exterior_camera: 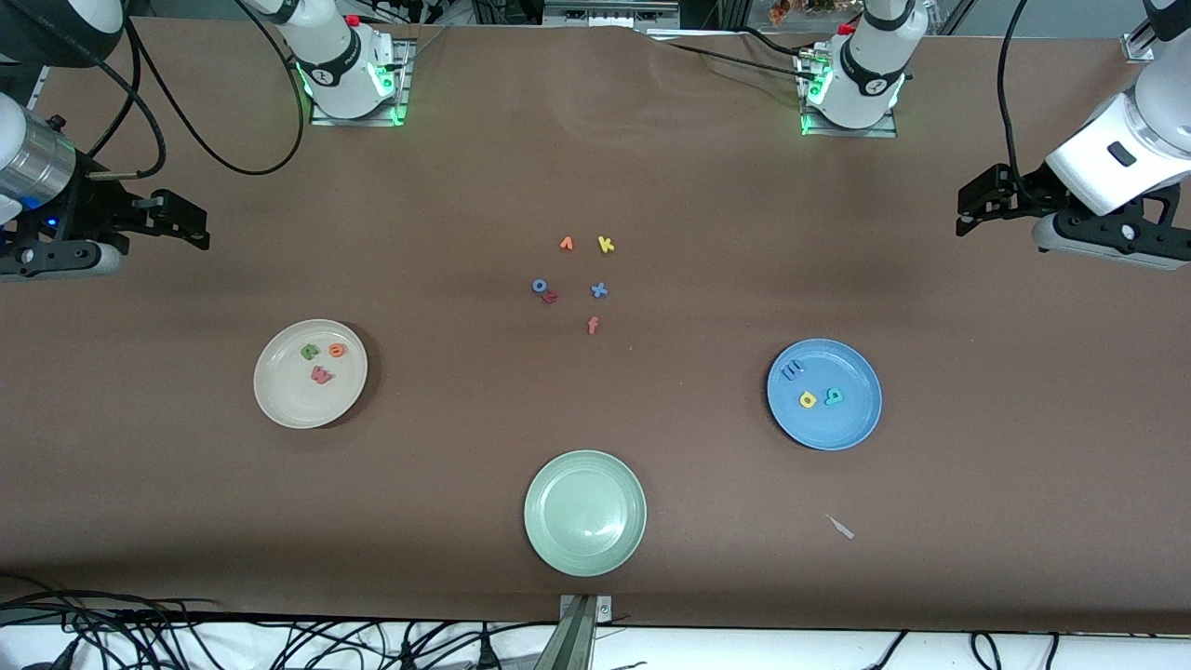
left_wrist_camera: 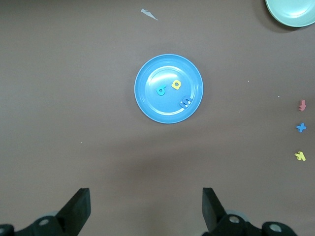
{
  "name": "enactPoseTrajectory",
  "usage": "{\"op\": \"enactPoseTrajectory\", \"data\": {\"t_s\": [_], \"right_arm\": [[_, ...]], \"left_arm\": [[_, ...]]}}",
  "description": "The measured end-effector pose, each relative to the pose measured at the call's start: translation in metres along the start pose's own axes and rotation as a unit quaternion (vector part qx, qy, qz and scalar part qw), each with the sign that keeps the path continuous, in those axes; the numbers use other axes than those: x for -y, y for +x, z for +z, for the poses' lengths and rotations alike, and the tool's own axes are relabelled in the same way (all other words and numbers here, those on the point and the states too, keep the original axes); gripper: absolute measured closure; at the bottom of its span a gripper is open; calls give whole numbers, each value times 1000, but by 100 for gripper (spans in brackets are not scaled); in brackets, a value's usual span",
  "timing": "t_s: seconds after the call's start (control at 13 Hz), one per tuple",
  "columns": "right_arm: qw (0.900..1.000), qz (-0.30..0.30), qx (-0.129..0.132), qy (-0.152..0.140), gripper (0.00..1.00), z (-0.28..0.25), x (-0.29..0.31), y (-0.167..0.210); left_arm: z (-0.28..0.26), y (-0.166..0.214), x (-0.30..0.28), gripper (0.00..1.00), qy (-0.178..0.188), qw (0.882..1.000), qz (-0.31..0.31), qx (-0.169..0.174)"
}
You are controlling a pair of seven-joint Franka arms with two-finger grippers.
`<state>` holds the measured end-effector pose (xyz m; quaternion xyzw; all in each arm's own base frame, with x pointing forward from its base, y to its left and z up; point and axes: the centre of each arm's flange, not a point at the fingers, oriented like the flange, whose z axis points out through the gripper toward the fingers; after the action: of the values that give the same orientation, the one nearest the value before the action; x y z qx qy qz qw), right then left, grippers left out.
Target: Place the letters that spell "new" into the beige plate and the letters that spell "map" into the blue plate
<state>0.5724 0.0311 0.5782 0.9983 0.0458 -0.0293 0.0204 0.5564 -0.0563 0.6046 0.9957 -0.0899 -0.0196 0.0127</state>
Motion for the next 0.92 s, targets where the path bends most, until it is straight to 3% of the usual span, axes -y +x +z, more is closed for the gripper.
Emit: {"op": "enactPoseTrajectory", "data": {"t_s": [0.92], "right_arm": [[1000,-8,6,2,0,10,12,11]], "left_arm": [[2,1,-2,0,0,1000,1,2]]}}
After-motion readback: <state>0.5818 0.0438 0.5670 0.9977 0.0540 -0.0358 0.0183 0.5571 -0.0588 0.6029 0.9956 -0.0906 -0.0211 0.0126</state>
